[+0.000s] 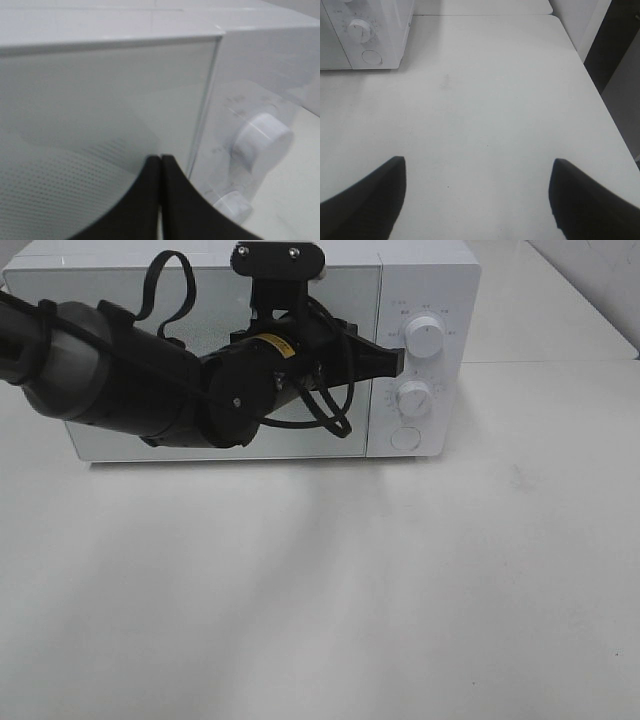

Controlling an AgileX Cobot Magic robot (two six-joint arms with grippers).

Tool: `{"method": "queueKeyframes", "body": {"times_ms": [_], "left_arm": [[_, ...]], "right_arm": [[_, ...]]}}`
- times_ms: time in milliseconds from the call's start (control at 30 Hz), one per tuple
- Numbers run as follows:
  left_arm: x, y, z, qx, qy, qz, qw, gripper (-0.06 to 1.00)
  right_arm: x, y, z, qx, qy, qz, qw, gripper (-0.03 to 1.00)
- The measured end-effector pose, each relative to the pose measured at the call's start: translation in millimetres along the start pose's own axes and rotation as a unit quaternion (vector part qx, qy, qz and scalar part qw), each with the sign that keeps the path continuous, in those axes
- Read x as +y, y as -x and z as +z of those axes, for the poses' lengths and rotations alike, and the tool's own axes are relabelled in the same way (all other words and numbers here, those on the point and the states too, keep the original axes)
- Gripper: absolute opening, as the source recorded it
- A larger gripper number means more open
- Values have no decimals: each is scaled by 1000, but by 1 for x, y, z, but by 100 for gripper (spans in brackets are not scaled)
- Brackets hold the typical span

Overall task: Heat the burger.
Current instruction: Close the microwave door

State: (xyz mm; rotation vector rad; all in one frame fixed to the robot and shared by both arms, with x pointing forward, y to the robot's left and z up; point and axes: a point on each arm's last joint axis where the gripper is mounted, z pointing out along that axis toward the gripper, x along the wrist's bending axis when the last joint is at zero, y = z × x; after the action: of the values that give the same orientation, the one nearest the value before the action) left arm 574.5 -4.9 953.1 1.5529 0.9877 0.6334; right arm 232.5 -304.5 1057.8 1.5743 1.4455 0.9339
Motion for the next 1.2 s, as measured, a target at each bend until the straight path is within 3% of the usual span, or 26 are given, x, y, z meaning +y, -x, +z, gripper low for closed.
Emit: {"method": "queueKeyframes", "body": {"times_ms": [667, 1200], "left_arm": [[9, -5, -3, 4, -31, 38, 999, 0], [2, -24, -1, 17, -87, 22, 996, 0]], "right_arm": [[0, 0, 0, 0, 0, 0, 1000, 75], [0, 0, 0, 0, 0, 0, 1000, 75]]}}
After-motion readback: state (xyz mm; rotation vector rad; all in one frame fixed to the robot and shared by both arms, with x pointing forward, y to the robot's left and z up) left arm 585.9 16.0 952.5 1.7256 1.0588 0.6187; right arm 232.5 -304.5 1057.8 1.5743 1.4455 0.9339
